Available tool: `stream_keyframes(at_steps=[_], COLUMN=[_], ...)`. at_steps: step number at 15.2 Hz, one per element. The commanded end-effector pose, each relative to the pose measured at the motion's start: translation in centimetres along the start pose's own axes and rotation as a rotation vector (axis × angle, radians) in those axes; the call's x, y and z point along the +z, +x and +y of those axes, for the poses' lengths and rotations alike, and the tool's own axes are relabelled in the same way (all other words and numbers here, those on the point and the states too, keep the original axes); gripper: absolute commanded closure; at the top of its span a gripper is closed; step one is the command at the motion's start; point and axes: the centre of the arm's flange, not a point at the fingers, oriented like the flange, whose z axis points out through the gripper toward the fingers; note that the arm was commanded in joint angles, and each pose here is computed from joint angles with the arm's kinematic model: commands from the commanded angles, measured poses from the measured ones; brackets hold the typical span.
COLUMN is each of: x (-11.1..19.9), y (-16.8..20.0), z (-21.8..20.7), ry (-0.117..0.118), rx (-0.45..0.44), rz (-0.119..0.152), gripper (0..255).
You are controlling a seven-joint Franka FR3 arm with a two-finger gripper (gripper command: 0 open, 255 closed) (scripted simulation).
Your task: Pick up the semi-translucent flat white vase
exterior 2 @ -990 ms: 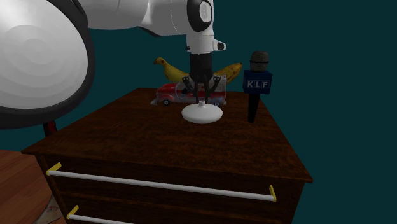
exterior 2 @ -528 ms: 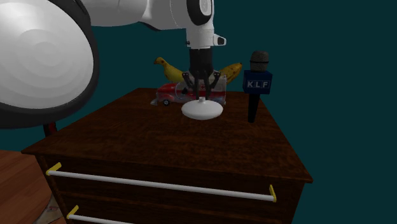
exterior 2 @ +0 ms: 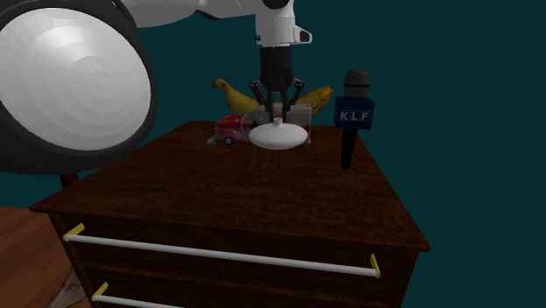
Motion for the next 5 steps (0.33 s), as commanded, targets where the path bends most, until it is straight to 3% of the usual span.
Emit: stream_keyframes(at_steps=[1,5], x=[-1.1,-2.3], y=[0.0,0.0], z=[0.1,0.1], ry=[0.000,0.000], rx=[0.000,0.000], rz=[0.000,0.000], gripper=[255,255])
